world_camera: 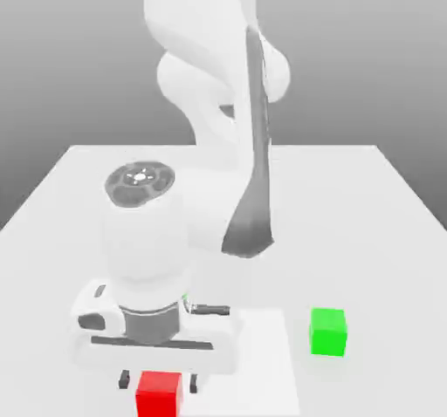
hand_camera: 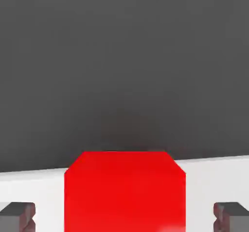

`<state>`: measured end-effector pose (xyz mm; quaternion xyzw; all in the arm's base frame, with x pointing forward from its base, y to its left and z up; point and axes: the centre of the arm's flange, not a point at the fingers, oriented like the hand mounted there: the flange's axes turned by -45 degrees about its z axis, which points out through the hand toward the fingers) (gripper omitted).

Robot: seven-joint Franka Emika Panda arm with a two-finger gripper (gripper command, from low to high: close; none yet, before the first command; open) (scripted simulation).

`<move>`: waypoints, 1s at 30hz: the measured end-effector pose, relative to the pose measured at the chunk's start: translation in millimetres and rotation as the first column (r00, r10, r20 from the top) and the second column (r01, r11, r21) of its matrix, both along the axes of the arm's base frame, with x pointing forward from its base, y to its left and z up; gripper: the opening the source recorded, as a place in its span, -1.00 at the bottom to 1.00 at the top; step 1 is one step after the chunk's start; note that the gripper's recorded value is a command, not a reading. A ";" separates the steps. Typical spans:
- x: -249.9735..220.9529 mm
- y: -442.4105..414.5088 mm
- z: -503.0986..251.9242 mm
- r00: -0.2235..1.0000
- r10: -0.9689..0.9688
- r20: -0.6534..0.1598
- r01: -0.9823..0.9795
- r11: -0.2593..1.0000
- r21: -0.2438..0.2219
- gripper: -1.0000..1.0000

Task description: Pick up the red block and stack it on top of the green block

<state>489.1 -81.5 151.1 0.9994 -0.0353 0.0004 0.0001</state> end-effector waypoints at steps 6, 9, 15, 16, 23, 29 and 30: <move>0.3 0.0 7.5 1.000 0.000 -0.001 0.000 1.000 0.000 -1.00; 0.1 0.0 44.0 1.000 0.000 -0.001 0.000 1.000 0.000 -1.00; -31.9 107.8 75.0 0.897 0.442 0.000 -0.442 0.897 0.015 -1.00; -40.8 128.6 78.0 0.853 0.522 0.001 -0.522 0.853 0.015 -1.00; -124.5 251.4 77.1 0.364 0.931 -0.001 -0.931 0.364 0.003 -1.00; -125.4 244.8 36.4 0.358 0.934 -0.001 -0.934 0.358 0.002 1.00; -125.4 244.8 36.4 0.358 0.934 -0.001 -0.934 0.358 0.002 1.00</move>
